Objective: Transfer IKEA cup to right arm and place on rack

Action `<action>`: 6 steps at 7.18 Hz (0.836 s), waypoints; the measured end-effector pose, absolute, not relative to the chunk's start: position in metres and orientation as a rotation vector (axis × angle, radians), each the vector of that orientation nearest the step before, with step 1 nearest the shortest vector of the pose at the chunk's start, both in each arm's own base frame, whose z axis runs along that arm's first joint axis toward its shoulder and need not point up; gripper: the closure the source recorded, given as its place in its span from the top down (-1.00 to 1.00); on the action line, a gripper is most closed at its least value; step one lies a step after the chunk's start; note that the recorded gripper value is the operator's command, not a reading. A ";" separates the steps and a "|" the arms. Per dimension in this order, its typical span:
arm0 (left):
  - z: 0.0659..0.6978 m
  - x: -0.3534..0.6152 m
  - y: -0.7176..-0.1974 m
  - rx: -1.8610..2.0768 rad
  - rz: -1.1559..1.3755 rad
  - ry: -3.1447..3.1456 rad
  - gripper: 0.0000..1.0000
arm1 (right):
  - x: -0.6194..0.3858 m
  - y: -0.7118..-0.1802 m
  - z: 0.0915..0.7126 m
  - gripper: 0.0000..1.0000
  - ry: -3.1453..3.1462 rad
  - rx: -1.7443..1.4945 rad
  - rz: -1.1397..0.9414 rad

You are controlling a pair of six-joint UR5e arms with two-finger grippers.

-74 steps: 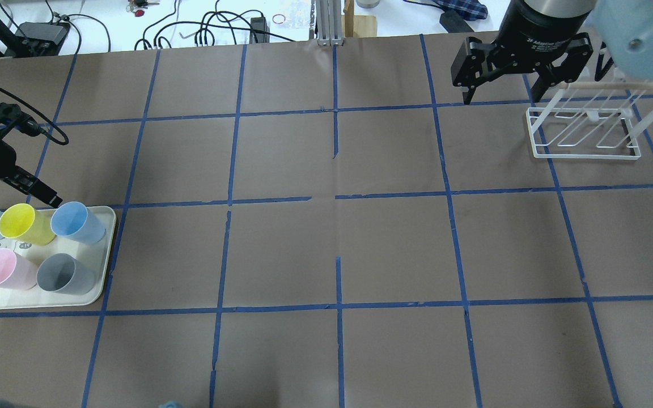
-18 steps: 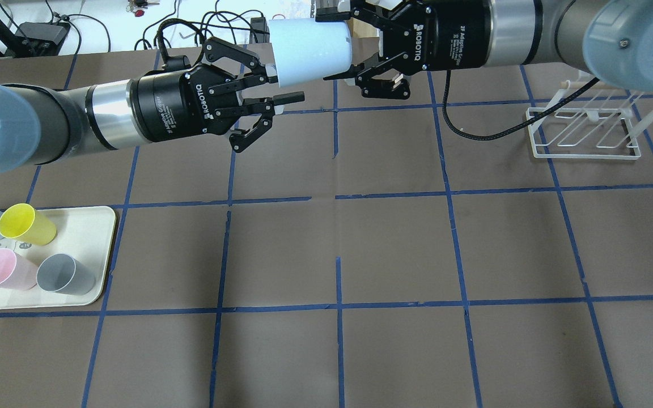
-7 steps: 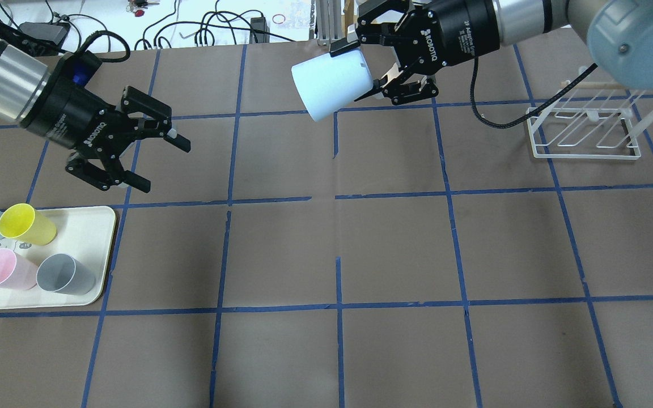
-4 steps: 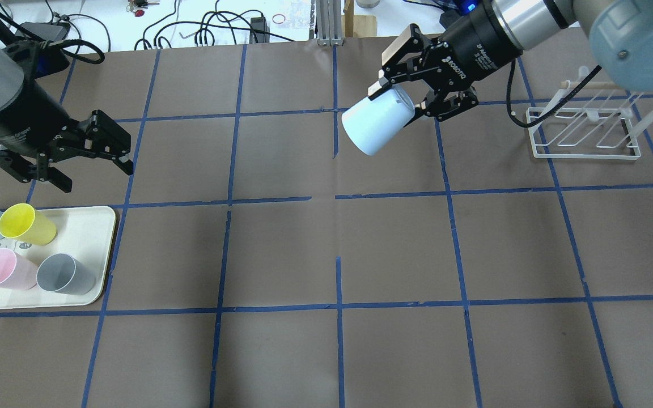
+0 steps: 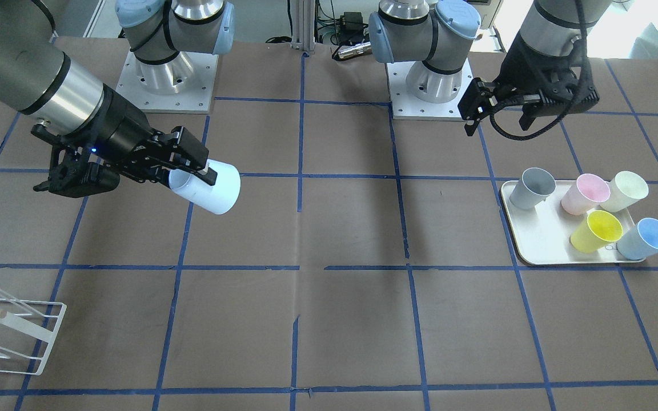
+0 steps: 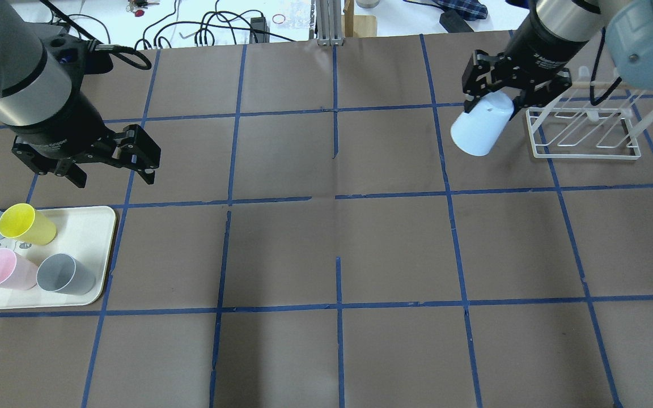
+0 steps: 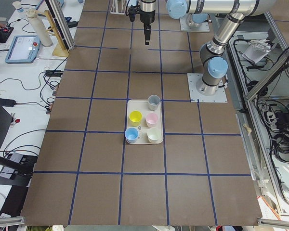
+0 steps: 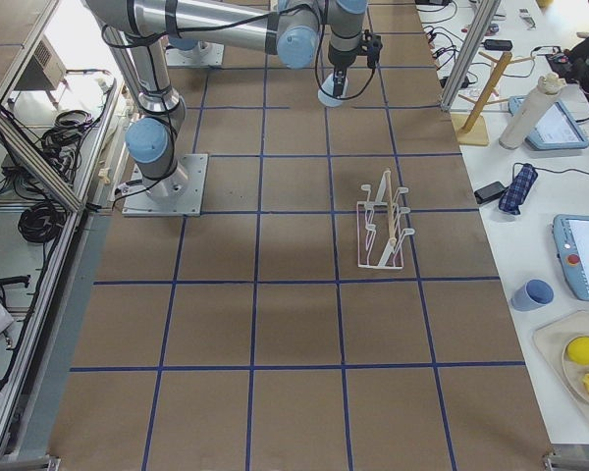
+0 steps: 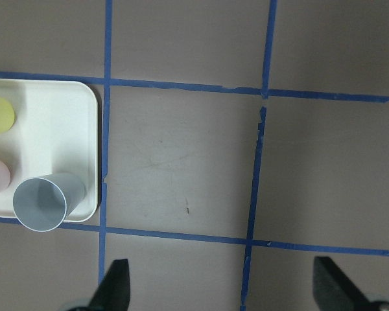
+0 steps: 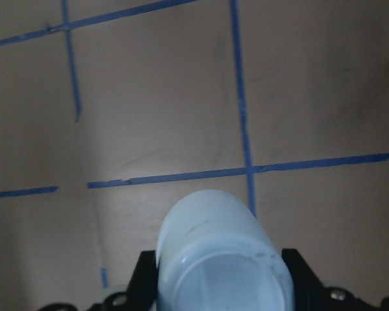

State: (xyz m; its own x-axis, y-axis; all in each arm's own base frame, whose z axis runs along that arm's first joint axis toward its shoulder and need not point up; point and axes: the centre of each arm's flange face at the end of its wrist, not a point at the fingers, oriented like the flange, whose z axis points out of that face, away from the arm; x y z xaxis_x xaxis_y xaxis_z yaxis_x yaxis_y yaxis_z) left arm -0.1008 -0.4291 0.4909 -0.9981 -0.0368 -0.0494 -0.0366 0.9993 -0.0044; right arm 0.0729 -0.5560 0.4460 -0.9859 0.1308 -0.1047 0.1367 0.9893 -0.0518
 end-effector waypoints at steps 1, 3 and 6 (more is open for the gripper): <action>0.491 -0.106 -0.423 -0.044 -0.001 3.116 1.00 | 0.044 -0.565 0.451 -0.74 3.160 0.237 -0.198; 0.487 -0.109 -0.412 -0.037 0.013 3.131 1.00 | -0.001 -0.582 0.451 -0.79 3.283 0.233 -0.338; 0.484 -0.110 -0.407 -0.038 0.022 3.132 1.00 | -0.055 -0.606 0.416 -0.82 3.308 0.282 -0.333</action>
